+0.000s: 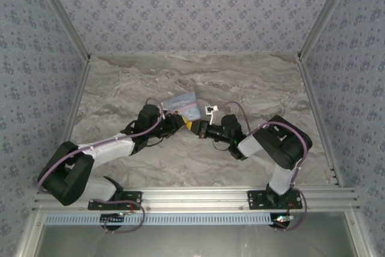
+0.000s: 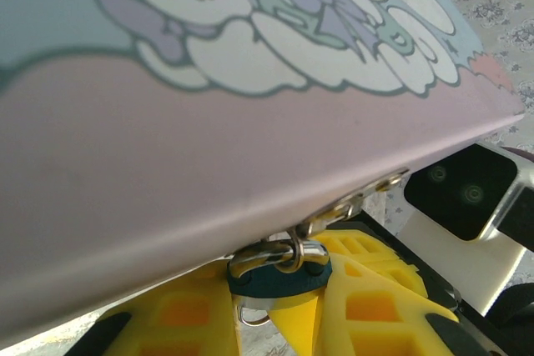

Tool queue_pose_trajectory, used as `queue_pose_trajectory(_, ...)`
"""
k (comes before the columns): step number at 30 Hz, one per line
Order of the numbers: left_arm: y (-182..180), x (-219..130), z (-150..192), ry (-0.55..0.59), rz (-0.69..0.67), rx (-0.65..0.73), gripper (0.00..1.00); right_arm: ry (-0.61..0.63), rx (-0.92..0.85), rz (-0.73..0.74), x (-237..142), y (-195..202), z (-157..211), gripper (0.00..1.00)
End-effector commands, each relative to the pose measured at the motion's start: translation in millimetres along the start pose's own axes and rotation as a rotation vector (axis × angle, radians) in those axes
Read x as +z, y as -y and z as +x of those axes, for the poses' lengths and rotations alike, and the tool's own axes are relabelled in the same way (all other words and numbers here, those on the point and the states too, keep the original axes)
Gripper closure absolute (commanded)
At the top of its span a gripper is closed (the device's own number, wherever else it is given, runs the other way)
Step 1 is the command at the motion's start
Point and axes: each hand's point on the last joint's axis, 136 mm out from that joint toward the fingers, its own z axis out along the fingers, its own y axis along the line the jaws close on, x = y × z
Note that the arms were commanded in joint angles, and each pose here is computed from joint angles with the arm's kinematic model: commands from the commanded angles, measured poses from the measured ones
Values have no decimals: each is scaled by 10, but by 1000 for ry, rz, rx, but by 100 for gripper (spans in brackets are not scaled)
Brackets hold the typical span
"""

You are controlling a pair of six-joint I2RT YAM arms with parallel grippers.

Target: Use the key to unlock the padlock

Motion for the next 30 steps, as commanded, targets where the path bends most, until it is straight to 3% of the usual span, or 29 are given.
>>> queue_pose_trajectory(1,169,-33,44,-14,69,48,80,87,109,-93,68,-289,-250,100)
queue_pose_trajectory(30,87,-3,48,-5,64,45,80,168,624,-137,198,-365,-379,100)
